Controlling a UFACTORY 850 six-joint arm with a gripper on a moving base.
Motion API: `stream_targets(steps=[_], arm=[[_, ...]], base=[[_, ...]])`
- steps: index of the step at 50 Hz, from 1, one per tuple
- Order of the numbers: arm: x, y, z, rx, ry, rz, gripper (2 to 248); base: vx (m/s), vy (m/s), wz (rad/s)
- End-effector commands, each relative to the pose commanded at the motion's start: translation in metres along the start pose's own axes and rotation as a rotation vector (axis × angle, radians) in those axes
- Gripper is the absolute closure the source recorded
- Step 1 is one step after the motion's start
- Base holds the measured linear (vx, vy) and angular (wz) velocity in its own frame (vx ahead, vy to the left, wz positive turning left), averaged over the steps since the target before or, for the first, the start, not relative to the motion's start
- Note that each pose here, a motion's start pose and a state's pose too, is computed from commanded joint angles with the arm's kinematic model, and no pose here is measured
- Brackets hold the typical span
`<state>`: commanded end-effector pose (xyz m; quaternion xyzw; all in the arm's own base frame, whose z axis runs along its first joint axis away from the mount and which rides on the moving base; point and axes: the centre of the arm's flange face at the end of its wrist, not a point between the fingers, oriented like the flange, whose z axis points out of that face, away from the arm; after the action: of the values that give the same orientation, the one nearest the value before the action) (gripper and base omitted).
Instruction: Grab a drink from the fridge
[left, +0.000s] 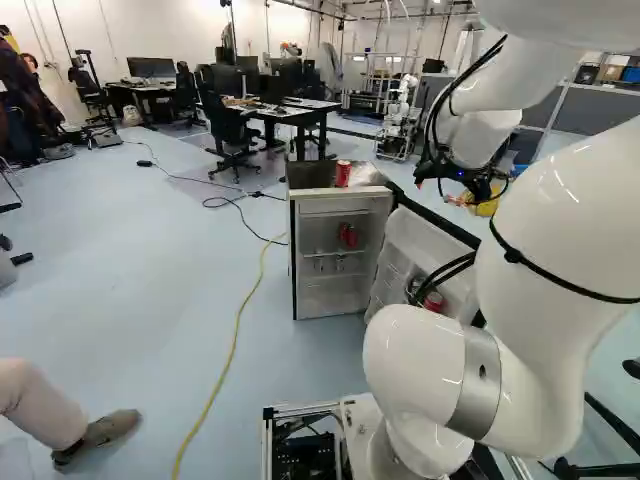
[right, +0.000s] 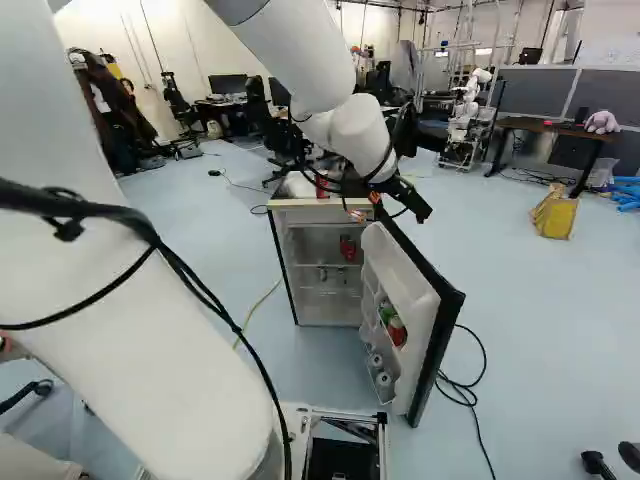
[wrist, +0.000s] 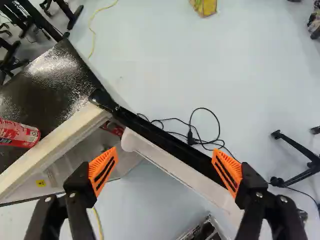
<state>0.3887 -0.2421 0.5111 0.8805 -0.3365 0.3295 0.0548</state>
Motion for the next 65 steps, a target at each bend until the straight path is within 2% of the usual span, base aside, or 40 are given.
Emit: stream_targets(steps=[19, 65], arm=[[0.011, 0.024, 0.009, -0.038, -0.113, 0.046, 3], [0.051, 0.084, 0.039, -0.105, -0.227, 0.153, 3]], base=[[0.000, 0.000, 0.000], [0.000, 0.000, 0.000]])
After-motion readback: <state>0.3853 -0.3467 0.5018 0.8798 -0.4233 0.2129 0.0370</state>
